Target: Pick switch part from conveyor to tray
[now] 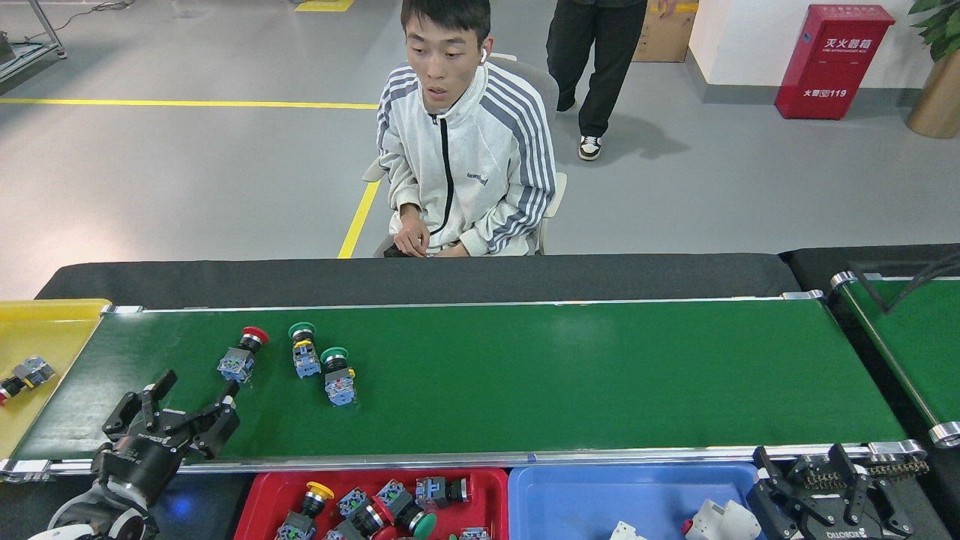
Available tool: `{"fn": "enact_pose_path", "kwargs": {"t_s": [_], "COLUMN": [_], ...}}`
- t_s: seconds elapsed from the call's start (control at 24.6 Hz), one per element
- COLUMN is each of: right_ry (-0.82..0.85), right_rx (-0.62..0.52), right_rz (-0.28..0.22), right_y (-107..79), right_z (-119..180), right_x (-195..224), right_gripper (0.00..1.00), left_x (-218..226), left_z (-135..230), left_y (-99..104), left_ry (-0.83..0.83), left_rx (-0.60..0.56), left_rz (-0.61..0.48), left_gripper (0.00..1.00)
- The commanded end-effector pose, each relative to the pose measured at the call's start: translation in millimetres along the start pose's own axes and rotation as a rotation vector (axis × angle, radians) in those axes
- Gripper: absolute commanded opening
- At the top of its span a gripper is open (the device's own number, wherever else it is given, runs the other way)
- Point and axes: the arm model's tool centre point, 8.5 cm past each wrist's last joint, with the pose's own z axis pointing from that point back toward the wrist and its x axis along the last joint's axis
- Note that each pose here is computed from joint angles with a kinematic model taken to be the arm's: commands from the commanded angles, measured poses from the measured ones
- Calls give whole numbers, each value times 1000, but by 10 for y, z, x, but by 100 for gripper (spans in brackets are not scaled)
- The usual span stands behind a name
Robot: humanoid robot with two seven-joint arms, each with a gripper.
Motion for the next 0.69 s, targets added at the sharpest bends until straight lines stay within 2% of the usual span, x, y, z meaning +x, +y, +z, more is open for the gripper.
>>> {"fn": "enact_pose_path", "kwargs": {"t_s": [0.0, 0.12, 0.2, 0.32, 0.37, 0.45, 0.65], "right_ry": [1, -1, -3, 0, 2, 9, 10], "right_rx": [-27, -44, -62, -70, -69, -62, -51], "right_rz": [2, 1, -4, -26, -35, -49, -50], "right_y": [-104, -145, -191, -180, -167, -139, -96], "right_z": [-71, -113, -169, -179, -178, -176, -159], "right_x": [-9, 2, 20, 76, 97, 124, 113], "right_gripper": [100, 100, 100, 100, 100, 100, 100], "left_x": [-120, -238, -263, -306, -307, -301, -161], "left_z": [-84, -183, -281, -323, -322, -307, -310], "left_y": [94, 54, 89, 57, 37, 6, -35], "left_ry": [39, 83, 85, 103, 102, 96, 40], "left_rx": [8, -24, -36, -63, -70, -79, -61], "left_rz": [-9, 17, 15, 22, 25, 26, -6], "left_gripper": [100, 99, 93, 63, 48, 30, 13]}}
